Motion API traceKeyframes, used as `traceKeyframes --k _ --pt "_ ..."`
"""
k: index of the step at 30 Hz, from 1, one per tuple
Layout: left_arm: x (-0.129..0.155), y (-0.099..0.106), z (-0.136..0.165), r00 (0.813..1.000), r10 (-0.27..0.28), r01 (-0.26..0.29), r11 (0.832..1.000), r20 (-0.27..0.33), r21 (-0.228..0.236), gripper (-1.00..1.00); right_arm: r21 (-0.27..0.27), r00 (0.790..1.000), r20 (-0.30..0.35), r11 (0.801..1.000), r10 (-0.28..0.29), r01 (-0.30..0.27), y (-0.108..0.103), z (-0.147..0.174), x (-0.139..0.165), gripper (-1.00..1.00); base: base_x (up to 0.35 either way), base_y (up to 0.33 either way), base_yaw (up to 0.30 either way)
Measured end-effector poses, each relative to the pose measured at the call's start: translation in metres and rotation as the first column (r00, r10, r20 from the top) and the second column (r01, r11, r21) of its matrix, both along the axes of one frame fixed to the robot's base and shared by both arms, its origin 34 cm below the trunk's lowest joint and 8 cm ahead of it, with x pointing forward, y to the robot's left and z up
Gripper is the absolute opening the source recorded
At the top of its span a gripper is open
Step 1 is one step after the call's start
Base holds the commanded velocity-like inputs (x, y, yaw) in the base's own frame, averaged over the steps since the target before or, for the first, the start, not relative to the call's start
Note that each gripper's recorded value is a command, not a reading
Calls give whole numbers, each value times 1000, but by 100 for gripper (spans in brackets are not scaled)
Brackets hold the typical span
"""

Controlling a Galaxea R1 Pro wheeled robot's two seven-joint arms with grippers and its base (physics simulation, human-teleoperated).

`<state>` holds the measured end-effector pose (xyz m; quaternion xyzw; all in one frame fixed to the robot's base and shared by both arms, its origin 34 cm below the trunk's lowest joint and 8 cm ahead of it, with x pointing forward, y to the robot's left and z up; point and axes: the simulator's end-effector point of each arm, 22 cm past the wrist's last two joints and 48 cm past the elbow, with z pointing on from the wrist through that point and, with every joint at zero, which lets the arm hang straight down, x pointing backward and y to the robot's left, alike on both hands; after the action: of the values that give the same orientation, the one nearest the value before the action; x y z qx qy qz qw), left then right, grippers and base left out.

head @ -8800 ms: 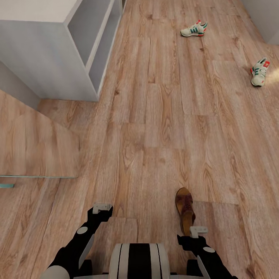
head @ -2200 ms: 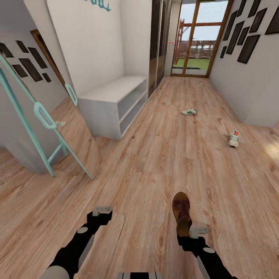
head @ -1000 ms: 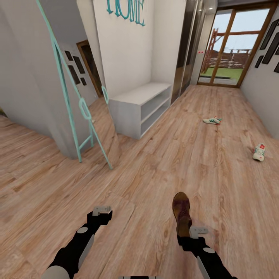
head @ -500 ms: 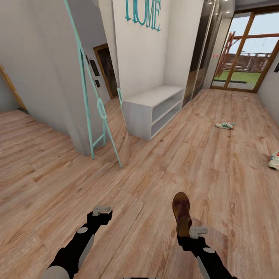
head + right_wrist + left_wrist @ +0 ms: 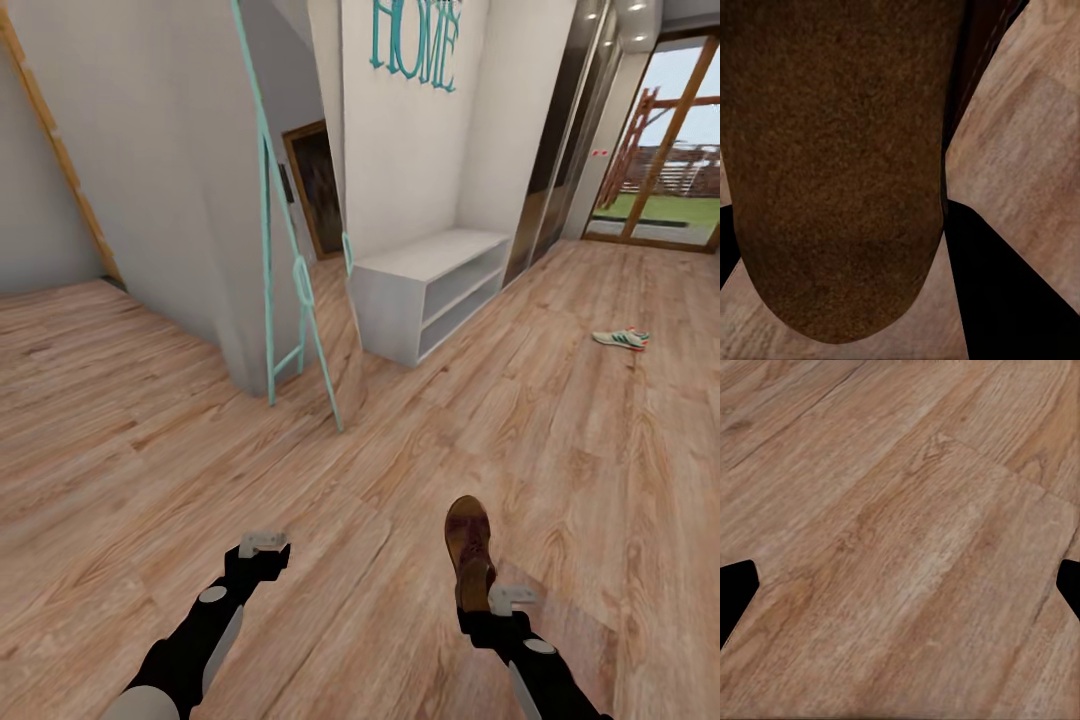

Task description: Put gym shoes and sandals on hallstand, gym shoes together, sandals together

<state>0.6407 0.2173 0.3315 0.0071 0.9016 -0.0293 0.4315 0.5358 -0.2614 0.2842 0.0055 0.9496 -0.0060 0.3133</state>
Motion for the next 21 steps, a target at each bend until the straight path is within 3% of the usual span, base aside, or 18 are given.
traceKeyframes --k 21 --pt "5 0 14 1000 1 -1 1000 26 -1 100 -1 1000 26 1000 0 0 0 12 6 -100 0 2 216"
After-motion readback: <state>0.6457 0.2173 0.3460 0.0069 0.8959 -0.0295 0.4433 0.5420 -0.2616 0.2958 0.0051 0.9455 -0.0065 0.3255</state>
